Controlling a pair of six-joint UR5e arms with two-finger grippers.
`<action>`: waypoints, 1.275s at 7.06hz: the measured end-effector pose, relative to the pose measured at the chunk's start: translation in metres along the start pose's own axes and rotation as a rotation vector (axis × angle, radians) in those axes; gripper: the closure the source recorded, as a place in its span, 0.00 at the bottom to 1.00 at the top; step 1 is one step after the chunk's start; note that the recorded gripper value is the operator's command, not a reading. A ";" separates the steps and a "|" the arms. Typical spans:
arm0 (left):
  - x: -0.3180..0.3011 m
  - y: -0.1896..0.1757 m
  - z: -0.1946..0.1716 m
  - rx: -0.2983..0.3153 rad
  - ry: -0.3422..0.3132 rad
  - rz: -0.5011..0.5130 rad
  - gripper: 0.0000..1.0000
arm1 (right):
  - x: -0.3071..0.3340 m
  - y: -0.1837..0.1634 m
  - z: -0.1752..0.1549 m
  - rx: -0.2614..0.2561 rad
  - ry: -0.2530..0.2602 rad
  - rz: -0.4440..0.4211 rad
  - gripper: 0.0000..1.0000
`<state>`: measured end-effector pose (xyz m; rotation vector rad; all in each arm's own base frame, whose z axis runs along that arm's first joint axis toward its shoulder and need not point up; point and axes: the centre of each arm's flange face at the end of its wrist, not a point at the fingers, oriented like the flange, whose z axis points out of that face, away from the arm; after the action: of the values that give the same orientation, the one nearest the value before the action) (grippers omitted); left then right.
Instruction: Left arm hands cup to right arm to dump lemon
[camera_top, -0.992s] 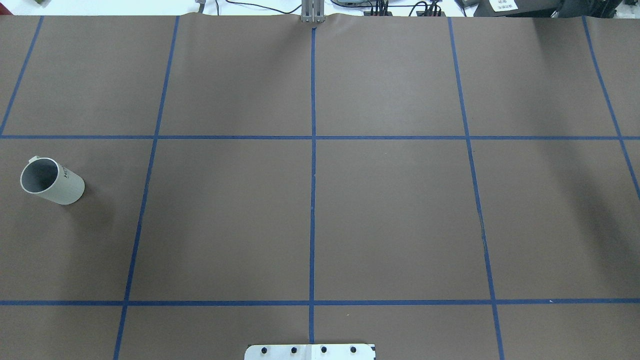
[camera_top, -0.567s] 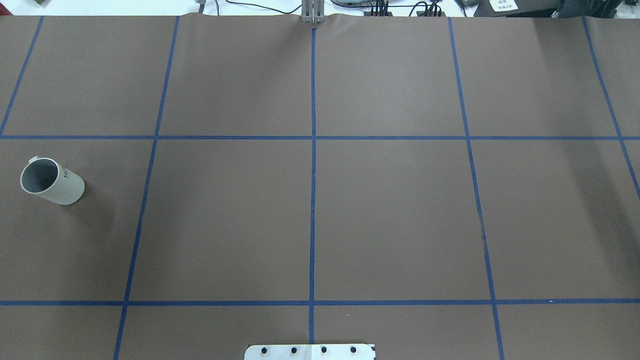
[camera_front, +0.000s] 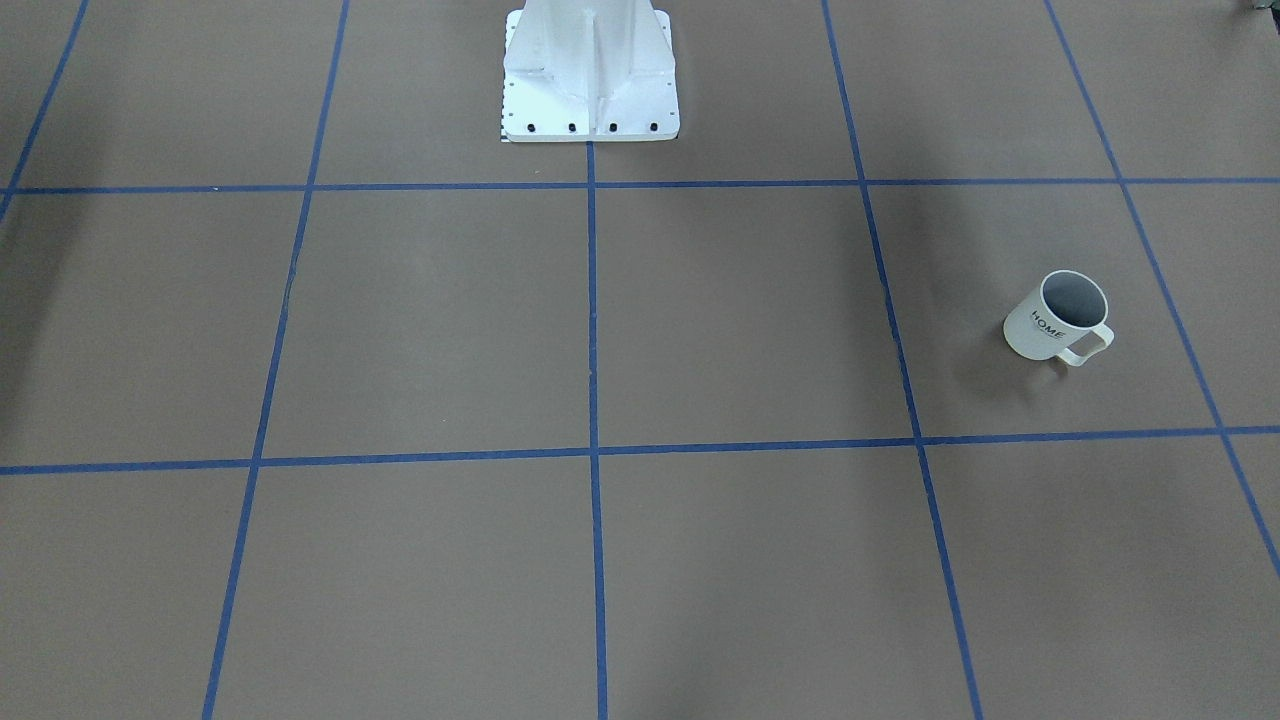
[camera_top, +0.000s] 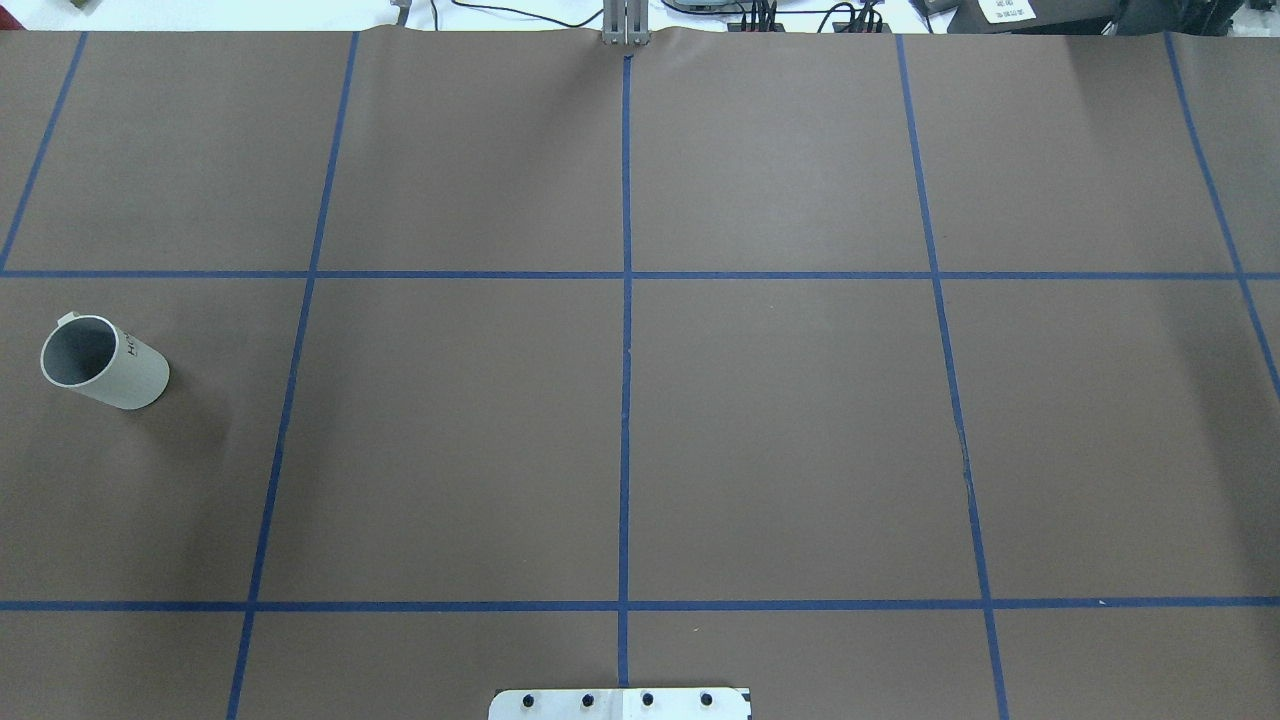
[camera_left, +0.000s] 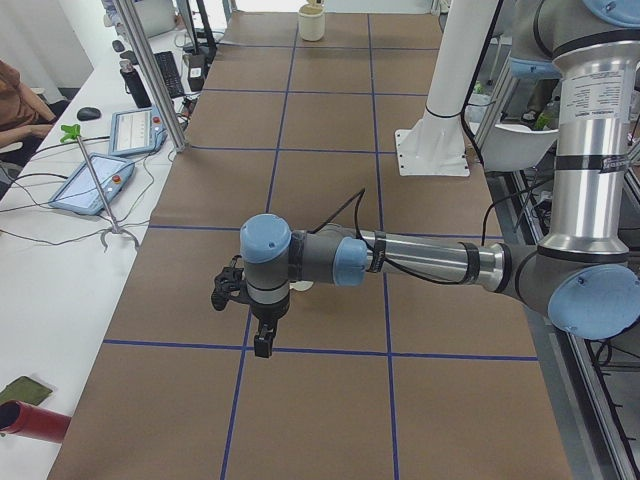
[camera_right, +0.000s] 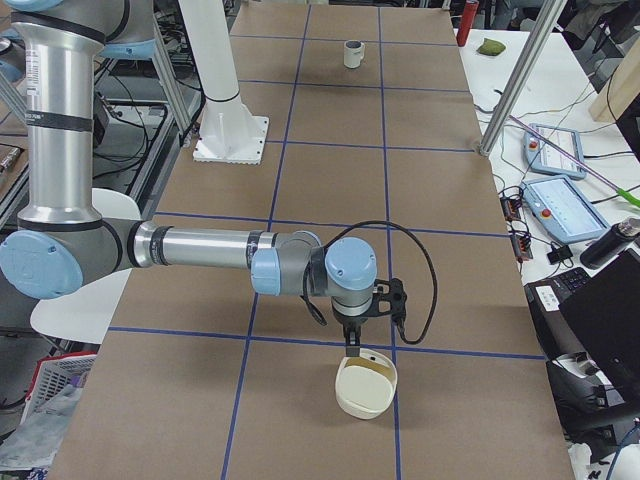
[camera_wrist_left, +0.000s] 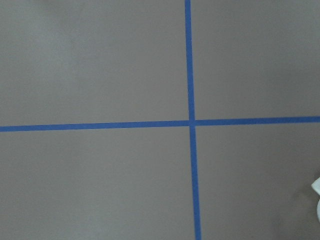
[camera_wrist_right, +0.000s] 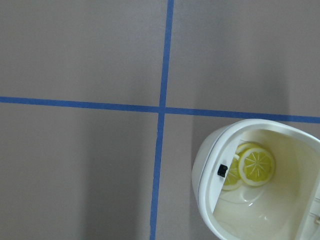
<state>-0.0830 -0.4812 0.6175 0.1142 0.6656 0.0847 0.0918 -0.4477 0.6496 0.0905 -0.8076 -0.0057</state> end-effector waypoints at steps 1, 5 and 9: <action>-0.001 0.002 0.000 0.001 0.000 0.002 0.00 | 0.003 0.006 0.003 -0.007 -0.007 0.009 0.00; 0.005 0.000 -0.001 0.007 0.024 0.007 0.00 | 0.005 0.021 0.003 -0.009 -0.019 0.029 0.00; 0.004 0.000 0.000 0.002 0.022 0.004 0.00 | -0.024 0.019 -0.016 0.021 -0.017 0.058 0.00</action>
<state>-0.0793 -0.4809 0.6152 0.1165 0.6875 0.0894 0.0863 -0.4264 0.6227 0.0870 -0.8274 0.0571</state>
